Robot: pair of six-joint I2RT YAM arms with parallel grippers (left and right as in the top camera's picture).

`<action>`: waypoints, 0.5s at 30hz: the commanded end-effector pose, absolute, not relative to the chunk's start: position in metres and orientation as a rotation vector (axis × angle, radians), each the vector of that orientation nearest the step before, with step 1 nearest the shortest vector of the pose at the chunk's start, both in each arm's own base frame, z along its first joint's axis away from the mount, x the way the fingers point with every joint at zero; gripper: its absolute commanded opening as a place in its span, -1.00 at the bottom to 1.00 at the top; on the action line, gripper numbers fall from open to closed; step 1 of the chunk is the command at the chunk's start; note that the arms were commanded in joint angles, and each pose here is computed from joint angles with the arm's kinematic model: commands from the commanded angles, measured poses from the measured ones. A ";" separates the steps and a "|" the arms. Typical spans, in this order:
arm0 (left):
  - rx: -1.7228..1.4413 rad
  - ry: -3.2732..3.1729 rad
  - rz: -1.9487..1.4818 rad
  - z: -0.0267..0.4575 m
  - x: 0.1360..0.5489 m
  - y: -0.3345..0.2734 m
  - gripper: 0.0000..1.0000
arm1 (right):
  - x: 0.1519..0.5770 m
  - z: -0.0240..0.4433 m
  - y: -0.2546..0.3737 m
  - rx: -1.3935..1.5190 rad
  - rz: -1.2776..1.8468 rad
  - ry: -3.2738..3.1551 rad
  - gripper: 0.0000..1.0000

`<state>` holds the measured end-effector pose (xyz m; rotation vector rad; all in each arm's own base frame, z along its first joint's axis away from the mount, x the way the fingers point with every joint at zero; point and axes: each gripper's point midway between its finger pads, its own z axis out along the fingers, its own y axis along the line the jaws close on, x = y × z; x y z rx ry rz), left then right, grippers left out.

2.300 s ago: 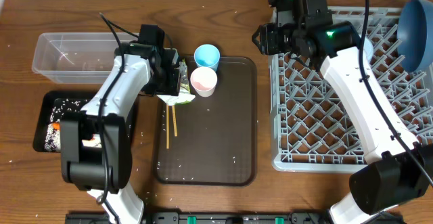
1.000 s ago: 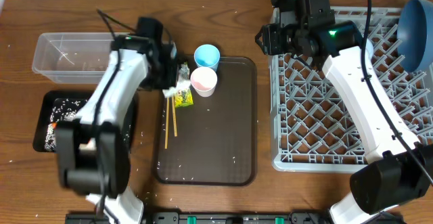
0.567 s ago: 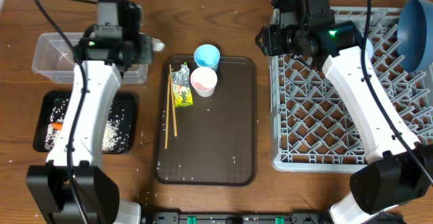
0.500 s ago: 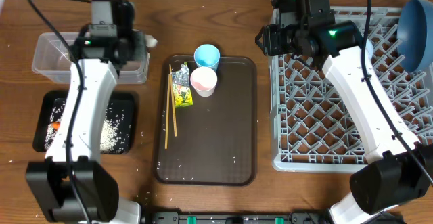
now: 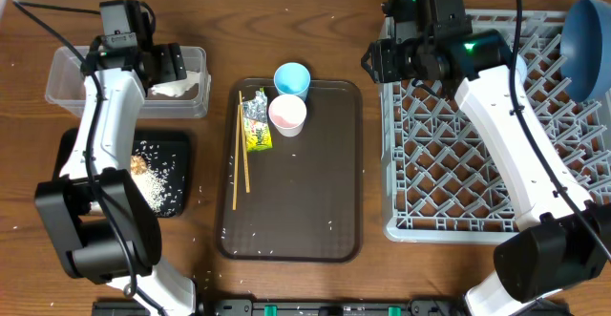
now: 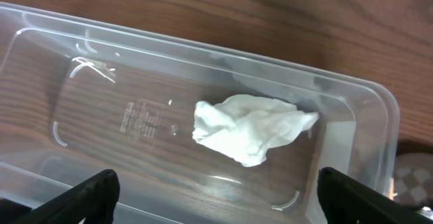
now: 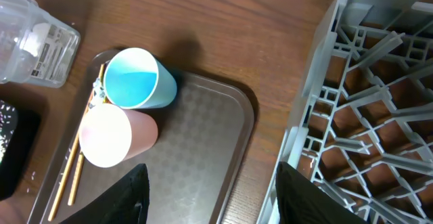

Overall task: Sort waste into correct bins and load items into the dishwasher rack
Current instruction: 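Move the left gripper back to the foil and yellow wrapper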

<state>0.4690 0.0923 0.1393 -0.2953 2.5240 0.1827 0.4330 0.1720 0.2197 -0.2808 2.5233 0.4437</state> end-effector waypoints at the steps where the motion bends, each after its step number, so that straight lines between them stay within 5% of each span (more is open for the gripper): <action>1: -0.233 2.474 0.063 0.167 0.471 0.068 0.87 | 0.435 0.218 0.169 -0.290 0.430 2.523 0.07; 6: -0.083 2.513 -0.146 0.180 0.454 0.007 0.87 | 0.435 0.218 0.169 -0.290 0.430 2.523 0.07; 15: 0.111 2.777 -0.174 0.129 0.402 -0.048 0.82 | 0.434 0.217 0.168 -0.290 0.429 2.530 0.07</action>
